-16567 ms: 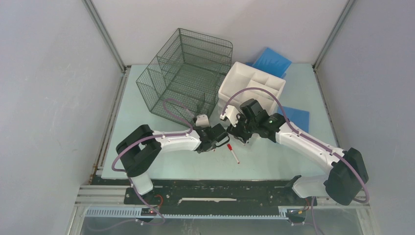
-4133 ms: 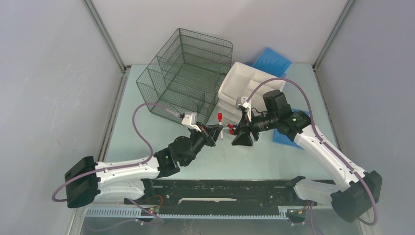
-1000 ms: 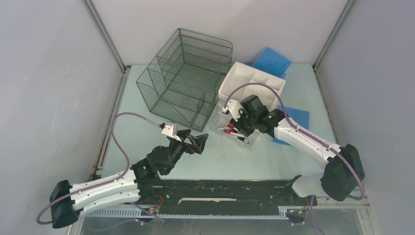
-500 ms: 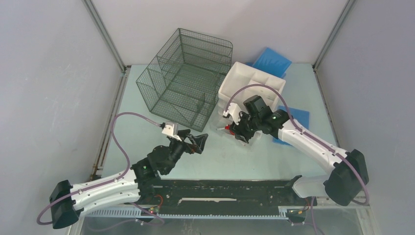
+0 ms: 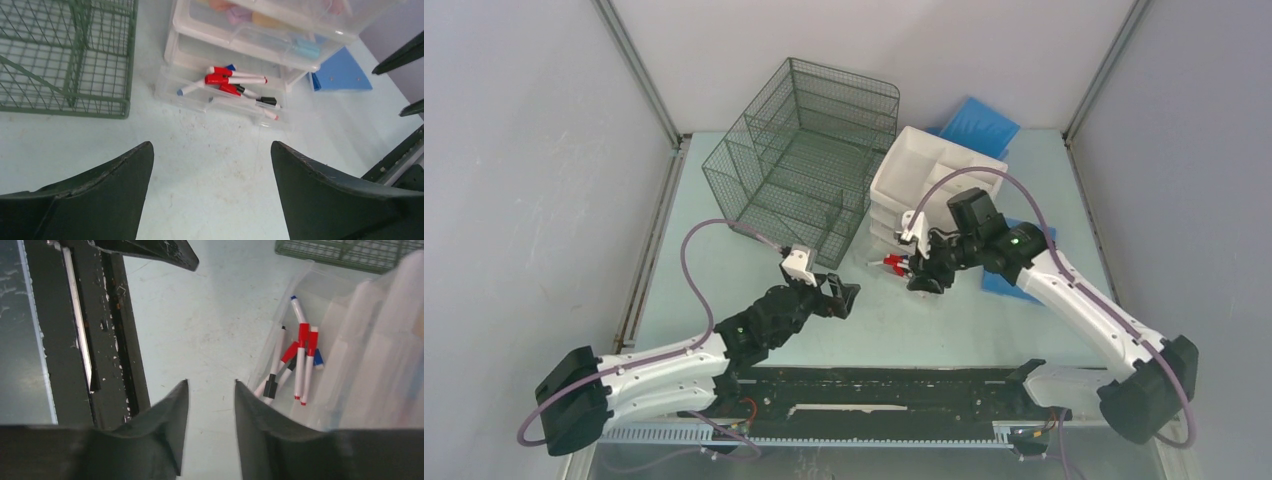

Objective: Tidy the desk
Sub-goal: Place the stationery in the drawer, then close the drawer in the storage box.

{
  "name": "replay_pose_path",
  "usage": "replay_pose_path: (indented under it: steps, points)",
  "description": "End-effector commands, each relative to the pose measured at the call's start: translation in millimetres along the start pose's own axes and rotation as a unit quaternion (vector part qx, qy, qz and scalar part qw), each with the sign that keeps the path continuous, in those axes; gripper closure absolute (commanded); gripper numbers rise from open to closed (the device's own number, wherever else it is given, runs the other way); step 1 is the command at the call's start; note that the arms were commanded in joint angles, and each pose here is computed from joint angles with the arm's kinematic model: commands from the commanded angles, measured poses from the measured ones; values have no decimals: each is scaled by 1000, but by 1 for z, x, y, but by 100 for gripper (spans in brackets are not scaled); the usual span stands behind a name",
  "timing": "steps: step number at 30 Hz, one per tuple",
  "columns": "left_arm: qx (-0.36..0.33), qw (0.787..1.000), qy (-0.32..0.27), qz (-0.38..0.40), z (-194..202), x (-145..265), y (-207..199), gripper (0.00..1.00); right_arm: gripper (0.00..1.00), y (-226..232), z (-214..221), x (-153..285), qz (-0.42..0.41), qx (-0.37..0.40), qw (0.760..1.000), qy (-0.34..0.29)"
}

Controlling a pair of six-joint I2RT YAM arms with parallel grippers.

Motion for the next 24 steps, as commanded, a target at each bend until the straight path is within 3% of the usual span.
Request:
replay_pose_path:
  steps: [1,5,12,24]
  points:
    - [24,1000,-10,17,-13,-6,-17,6,61,9,-2,-25,-31,28,999,20]
    - [21,999,-32,-32,-19,-3,1,7,84,8,19,-62,-18,37,994,101]
    - [31,993,-78,-81,-28,14,29,7,100,-2,49,-101,38,43,979,195]
    - [35,992,-87,-83,-28,20,36,7,98,-54,94,-110,197,45,932,301]
Point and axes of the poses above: each gripper's point midway between its finger pads, its own x axis back along the fingers, its own y axis along the line the jaws close on, z = x × y, the point moved 2 cm from there along x, back along the fingers, and after that the axes turned 13 degrees about x, right-handed, at the moved point
